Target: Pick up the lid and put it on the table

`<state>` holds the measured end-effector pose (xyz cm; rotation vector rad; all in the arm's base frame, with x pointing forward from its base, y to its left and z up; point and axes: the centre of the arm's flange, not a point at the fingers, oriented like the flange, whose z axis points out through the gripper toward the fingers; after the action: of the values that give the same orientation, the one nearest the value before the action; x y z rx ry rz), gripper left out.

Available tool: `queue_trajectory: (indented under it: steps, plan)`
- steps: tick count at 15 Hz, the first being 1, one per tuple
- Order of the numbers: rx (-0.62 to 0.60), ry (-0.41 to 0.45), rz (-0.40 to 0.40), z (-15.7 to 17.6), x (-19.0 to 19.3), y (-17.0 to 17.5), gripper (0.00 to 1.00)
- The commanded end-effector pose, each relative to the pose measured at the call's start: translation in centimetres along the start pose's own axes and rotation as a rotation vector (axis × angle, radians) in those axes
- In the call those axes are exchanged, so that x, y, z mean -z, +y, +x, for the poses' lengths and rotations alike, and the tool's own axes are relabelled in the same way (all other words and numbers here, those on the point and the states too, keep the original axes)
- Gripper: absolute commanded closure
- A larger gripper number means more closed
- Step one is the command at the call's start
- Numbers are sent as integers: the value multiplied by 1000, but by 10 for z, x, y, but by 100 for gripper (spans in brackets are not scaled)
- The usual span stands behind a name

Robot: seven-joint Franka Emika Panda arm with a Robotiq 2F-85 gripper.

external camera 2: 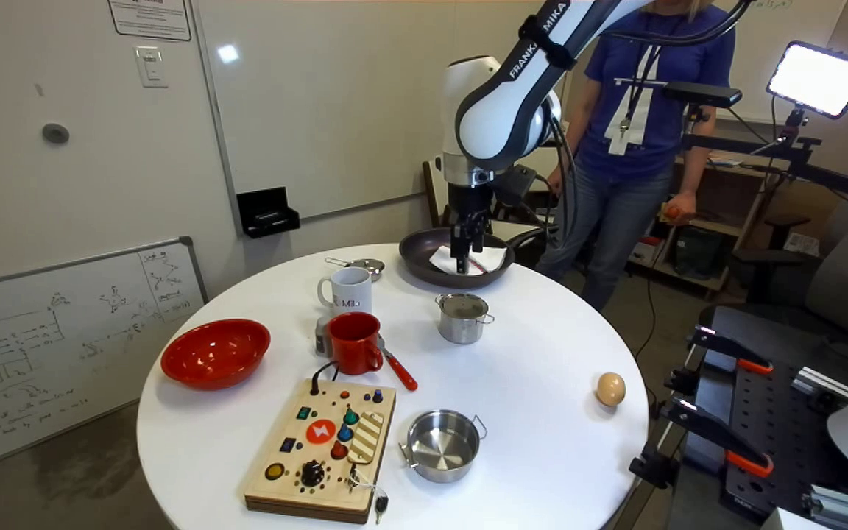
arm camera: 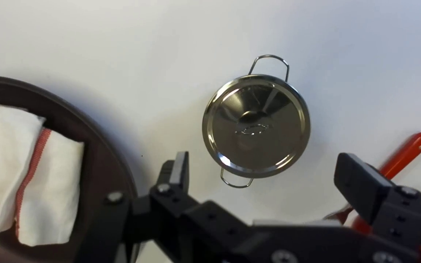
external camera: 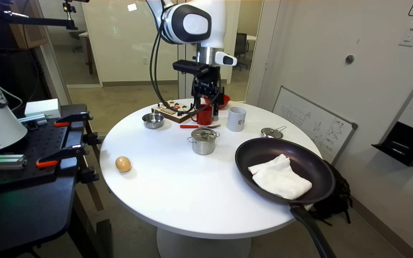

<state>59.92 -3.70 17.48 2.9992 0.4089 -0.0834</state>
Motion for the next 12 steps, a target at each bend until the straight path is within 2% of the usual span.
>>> queue_trajectory:
  steps: [1,4,5,10,12]
  plan:
    - [31,-25,7,16,-16,4,0]
    - [103,-55,21,13,-15,0,0]
    - [56,-36,20,6,-20,-4,0]
    - [86,-43,31,3,-17,-4,0]
    - [113,-50,51,8,-27,-5,0]
